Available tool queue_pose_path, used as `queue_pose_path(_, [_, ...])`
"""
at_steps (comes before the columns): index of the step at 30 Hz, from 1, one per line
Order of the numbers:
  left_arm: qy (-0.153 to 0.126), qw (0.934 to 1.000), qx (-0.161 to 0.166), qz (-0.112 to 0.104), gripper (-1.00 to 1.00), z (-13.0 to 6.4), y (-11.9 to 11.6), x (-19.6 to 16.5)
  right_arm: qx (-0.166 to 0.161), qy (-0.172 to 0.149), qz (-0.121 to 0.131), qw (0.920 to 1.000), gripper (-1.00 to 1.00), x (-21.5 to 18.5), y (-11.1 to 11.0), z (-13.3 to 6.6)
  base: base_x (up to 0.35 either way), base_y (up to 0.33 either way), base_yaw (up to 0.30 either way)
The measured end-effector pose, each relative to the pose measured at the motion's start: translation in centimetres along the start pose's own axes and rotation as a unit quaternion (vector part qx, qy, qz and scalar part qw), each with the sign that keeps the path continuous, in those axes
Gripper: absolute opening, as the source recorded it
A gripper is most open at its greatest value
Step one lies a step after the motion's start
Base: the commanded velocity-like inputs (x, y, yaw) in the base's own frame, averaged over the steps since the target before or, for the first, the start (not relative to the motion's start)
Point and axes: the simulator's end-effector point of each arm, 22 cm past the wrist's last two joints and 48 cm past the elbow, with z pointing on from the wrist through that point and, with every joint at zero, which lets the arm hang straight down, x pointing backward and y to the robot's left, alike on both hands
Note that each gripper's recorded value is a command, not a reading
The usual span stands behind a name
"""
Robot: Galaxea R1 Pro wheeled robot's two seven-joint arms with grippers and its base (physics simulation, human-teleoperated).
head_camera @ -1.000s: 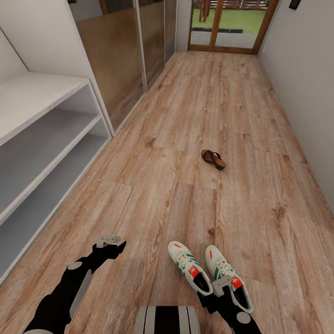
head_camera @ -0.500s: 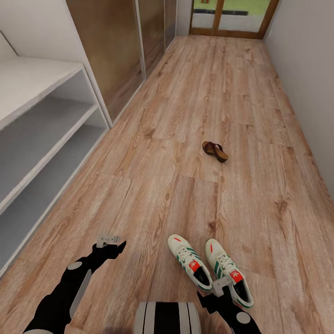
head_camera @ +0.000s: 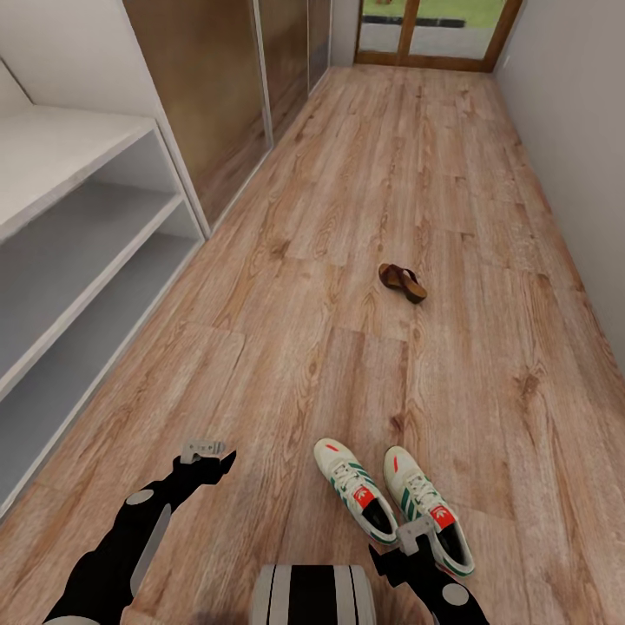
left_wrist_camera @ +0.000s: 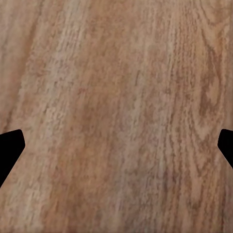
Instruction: Pick up the two gym shoes and the two sandals from the corridor floor and place them onto the hallstand (shoe rack) in the corridor, making sure they are on the rack and not on the floor. Arrange them so the two gym shoes are next to each other and the two sandals are next to each other.
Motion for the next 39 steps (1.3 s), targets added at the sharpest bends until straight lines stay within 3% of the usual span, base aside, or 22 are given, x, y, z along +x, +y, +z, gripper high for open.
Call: queue_pose_path(39, [0.027,0.9996,-0.001,-0.005,1.00,1.2,0.4,3.0,-0.006,0.025,0.006,0.9997,1.00,2.5,0.4,0.8,0.000,0.000,0.000])
